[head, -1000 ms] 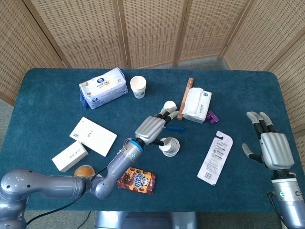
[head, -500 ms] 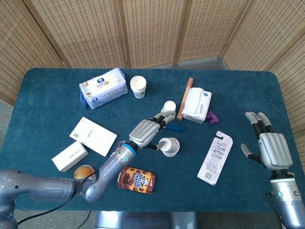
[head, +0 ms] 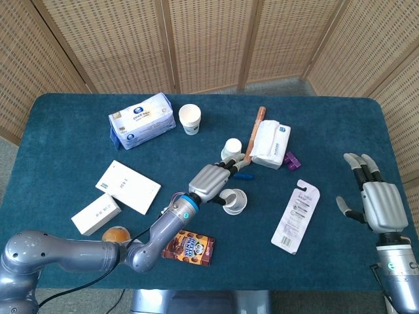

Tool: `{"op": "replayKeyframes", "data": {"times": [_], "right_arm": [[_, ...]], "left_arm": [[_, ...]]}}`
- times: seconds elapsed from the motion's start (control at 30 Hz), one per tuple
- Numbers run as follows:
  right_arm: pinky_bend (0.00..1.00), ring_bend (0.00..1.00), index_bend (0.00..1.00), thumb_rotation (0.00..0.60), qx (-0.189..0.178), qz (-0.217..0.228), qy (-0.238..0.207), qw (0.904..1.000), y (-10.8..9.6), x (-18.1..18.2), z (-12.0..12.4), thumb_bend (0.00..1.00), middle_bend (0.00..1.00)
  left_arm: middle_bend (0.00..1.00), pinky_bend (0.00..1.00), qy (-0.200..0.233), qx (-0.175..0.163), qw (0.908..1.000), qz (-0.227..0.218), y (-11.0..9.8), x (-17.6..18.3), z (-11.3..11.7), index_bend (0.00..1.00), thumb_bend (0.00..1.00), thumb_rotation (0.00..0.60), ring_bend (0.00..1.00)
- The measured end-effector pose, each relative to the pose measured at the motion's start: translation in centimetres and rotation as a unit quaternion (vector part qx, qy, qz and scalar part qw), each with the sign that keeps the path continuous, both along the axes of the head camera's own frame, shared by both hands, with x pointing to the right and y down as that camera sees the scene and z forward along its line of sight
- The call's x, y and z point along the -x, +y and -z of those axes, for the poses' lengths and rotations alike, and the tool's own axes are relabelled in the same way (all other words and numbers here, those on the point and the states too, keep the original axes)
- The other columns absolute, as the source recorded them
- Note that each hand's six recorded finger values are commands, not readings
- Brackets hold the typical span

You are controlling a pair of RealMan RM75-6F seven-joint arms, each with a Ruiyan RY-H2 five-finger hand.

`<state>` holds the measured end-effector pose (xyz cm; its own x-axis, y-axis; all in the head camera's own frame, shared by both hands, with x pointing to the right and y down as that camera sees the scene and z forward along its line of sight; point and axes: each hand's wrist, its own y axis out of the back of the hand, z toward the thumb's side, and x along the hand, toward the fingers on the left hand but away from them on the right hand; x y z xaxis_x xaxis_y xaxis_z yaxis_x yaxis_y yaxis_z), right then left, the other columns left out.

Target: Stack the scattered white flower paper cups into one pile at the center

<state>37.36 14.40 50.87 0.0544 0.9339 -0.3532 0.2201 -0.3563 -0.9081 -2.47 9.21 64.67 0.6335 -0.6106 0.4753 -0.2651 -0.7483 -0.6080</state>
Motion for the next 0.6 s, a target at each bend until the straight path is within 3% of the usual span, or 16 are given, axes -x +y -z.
{"op": "replayKeyframes", "data": {"times": [0.6], "right_arm": [[0.43,0.00,0.02,0.600,-0.001,-0.005,0.002,1.0000,-0.2,-0.3,0.0,0.37,0.12]], "left_arm": [[0.00,0.27,0.003,-0.008,0.9999,0.008,-1.0,-0.7,-0.1,0.01,0.42,0.600,0.00]]}}
